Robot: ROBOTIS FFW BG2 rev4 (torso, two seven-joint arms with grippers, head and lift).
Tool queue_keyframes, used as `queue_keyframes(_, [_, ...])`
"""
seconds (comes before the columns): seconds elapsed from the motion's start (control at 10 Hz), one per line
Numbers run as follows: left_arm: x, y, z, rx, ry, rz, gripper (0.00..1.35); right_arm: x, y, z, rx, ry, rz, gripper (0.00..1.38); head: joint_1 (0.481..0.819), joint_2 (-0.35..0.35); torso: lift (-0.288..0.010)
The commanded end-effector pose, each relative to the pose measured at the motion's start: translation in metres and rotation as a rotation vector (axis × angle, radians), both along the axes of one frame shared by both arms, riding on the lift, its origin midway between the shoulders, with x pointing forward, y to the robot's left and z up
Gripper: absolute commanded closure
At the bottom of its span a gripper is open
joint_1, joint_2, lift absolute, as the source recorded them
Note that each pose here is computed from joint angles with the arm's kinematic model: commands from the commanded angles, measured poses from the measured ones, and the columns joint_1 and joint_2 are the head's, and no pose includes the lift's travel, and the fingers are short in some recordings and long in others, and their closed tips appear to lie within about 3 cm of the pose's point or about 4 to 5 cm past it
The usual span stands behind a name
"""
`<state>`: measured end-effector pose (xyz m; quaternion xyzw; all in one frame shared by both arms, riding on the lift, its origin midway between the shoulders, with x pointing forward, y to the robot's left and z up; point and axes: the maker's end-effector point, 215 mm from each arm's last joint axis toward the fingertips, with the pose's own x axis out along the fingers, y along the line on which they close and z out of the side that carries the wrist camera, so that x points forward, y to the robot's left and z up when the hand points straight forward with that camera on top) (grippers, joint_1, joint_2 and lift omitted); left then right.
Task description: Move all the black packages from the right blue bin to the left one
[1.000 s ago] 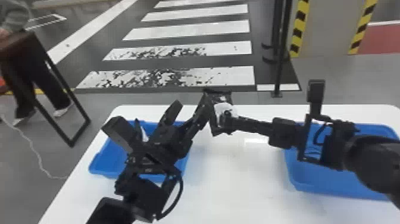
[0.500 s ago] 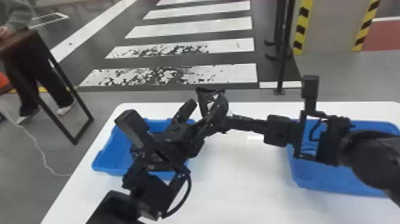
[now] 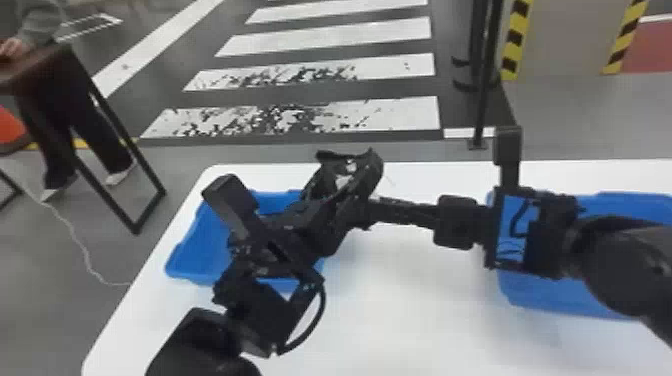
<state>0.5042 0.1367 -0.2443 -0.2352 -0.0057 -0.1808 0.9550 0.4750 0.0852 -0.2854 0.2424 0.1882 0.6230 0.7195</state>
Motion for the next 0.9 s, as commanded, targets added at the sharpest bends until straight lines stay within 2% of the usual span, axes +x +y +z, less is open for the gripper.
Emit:
queue_keyframes(0.0, [0.000,0.004,-0.002,0.000,0.007,0.006,0.96,0.004,-0.001,0.005,0.010,-0.007,-0.007,1.16,0.680,0.245,-0.140])
queue_keyframes(0.1, [0.001,0.006,-0.003,0.015,0.004,0.012,1.03,0.005,-0.002,0.006,0.018,-0.007,-0.012,1.16,0.679,0.248,-0.140])
queue_keyframes(0.2, [0.002,0.009,-0.001,0.022,-0.005,0.022,1.23,0.006,-0.003,0.007,0.021,-0.010,-0.014,1.16,0.676,0.249,-0.140])
queue_keyframes(0.4, [0.004,0.018,0.003,0.054,-0.025,0.047,1.21,0.010,-0.005,0.007,0.022,-0.013,-0.028,1.15,0.672,0.252,-0.140])
queue_keyframes(0.5, [0.009,0.028,0.009,0.080,-0.044,0.073,1.21,0.009,-0.006,0.002,0.015,-0.010,-0.032,1.00,0.668,0.254,-0.140])
queue_keyframes(0.6, [0.025,0.063,0.004,0.164,-0.058,0.177,1.21,0.014,-0.017,-0.008,-0.007,-0.015,-0.061,0.57,0.663,0.258,-0.140])
queue_keyframes(0.7, [0.044,0.114,-0.013,0.283,-0.055,0.314,1.21,0.018,-0.027,-0.017,-0.006,0.006,-0.091,0.23,0.659,0.271,-0.140])
queue_keyframes(0.8, [0.055,0.163,-0.038,0.405,-0.015,0.429,1.21,0.025,-0.043,-0.024,-0.009,0.015,-0.130,0.09,0.657,0.297,-0.140])
